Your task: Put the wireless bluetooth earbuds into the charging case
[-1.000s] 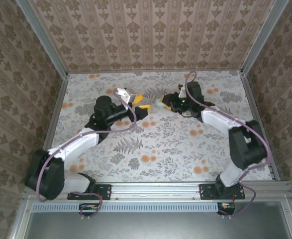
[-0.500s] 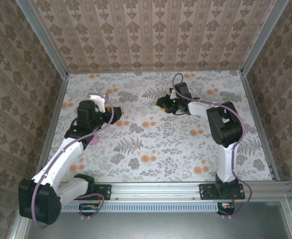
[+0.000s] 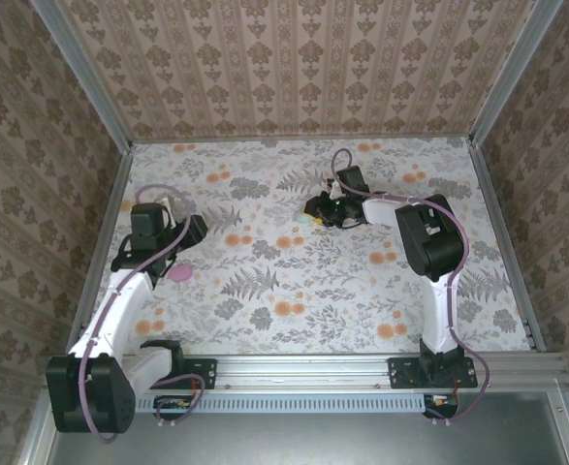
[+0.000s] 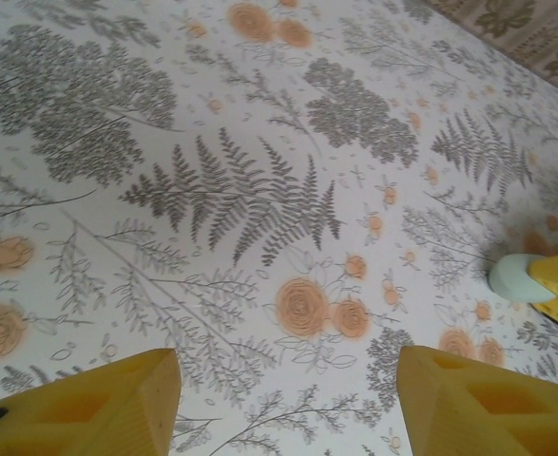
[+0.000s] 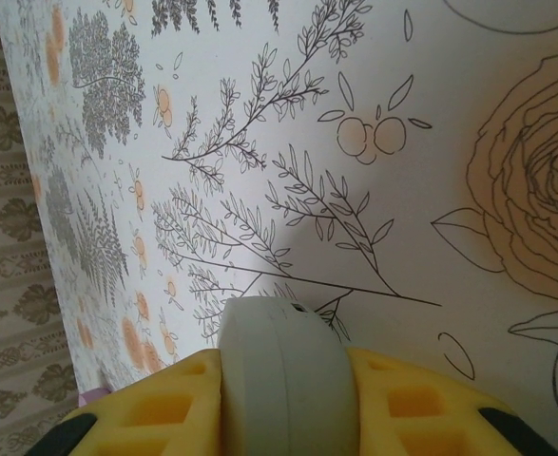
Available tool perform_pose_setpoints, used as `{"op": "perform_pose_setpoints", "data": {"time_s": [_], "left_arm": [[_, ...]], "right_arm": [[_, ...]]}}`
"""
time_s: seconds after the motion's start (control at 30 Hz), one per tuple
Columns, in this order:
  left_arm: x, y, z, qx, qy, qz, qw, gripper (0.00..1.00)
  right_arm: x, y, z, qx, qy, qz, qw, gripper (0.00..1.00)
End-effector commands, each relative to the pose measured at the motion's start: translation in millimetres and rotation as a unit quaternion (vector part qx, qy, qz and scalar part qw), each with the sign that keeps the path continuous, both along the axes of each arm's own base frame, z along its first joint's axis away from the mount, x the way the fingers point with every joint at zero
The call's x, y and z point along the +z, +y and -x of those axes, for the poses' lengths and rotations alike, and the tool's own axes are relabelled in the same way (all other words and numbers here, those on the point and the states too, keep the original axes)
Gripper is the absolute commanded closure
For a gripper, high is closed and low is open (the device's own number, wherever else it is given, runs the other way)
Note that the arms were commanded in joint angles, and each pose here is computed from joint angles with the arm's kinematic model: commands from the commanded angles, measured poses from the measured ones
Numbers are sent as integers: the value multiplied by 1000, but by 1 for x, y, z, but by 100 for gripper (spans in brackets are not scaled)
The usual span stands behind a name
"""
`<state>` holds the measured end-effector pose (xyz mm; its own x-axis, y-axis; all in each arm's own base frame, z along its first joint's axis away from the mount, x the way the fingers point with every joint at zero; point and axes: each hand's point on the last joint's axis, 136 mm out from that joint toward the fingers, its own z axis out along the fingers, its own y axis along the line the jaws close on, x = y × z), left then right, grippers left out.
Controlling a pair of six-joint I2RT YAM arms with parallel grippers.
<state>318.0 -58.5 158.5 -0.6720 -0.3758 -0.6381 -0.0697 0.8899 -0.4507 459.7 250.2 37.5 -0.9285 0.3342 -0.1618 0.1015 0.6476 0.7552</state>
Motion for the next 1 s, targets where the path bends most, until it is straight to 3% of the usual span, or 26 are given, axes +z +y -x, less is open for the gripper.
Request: {"op": "perform_pose_setpoints", "data": {"time_s": [0.0,0.6,0.7,0.97], "left_arm": [[-5,7,7,15,15,13,1000,37],[-36,47,17,84,67,5,994,30],[-44,52,19,96,82,4,992,30],[-70,65,23,118,141,1,983,27]], "right_arm": [[-7,-5,9,14,16,22,1000,65],[9,-28,12,26,8,91,995,46],[13,-35,14,25,3,113,993,36],[55,-40,23,33,-34,121,992,33]]}}
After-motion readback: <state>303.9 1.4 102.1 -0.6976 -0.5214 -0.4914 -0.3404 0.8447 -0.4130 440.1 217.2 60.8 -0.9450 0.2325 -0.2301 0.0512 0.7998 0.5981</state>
